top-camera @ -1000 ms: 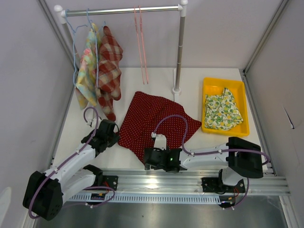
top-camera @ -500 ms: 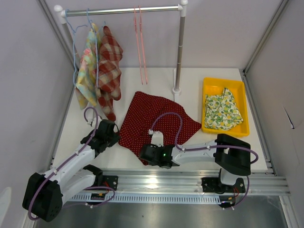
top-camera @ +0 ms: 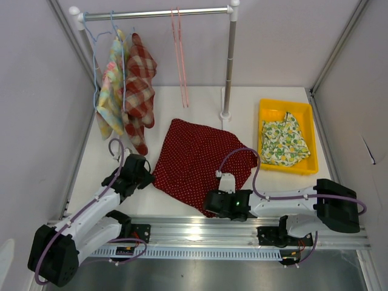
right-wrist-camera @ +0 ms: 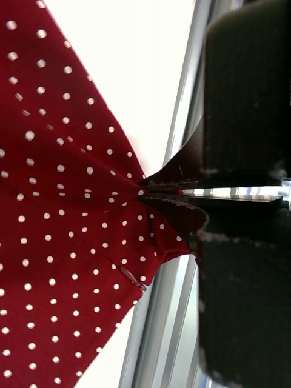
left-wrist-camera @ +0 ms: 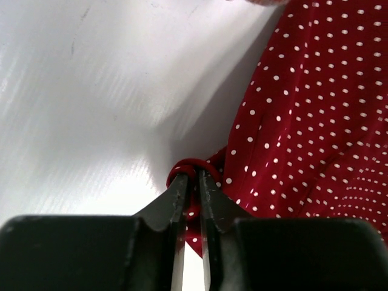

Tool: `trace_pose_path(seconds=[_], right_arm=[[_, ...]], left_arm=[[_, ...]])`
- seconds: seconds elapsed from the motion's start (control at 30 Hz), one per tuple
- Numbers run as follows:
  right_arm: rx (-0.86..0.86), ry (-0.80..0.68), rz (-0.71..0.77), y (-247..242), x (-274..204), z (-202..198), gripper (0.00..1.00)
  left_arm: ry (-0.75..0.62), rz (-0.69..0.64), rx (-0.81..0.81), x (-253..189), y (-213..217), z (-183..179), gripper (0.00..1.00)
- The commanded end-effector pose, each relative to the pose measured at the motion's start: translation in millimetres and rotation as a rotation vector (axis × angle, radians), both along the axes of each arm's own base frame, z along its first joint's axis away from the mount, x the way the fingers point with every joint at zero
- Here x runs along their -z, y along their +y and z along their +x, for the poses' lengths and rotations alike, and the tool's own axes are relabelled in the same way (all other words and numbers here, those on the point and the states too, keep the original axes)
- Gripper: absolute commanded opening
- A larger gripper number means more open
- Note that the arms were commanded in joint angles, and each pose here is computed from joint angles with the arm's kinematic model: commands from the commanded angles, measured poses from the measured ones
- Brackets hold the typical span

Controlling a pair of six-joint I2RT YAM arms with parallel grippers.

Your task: Place the skirt on the hanger

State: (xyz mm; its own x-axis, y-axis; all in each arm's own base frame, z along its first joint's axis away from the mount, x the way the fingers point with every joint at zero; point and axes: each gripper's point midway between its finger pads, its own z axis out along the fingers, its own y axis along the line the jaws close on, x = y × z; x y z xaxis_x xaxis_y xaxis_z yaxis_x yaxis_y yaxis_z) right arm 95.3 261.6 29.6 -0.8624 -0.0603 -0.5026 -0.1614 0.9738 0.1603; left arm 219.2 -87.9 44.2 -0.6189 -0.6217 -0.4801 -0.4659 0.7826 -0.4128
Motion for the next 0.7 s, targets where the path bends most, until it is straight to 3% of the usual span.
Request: trace_pose_path(seconds=[0.0, 0.33, 0.43, 0.47, 0.57, 0.63, 0.67], right_arm=[[0.048, 0.003, -0.04, -26.9, 3.8, -2.3, 0.02], [0.012, 0.057, -0.08, -41.4, 23.9, -11.6, 0.02], [0.02, 0.064, -0.082, -49.7, 25.2, -14.5, 0.02], [0.025, 0.068, -0.088, -54.5, 25.2, -15.6, 0.02], [0.031, 0.068, -0.06, -60.7, 18.7, -18.0, 0.02], [0.015, 0.074, -0.034, -58.6, 14.9, -20.6, 0.03], [0.012, 0.073, -0.03, -59.9, 13.8, -21.2, 0.03]], left_arm=[[-0.052, -0.022, 0.023, -13.0, -3.0, 3.6, 0.18], [0.03, -0.019, -0.096, 1.0, 21.3, -20.8, 0.22], [0.056, -0.036, -0.096, 5.9, 19.9, -28.3, 0.18], [0.049, -0.046, -0.095, 5.4, 19.2, -29.9, 0.11], [0.048, -0.074, -0.095, 4.3, 17.1, -35.6, 0.04], [0.004, -0.079, -0.079, -2.3, 17.0, -34.1, 0.06], [-0.008, -0.081, -0.077, -4.1, 17.1, -33.5, 0.11]])
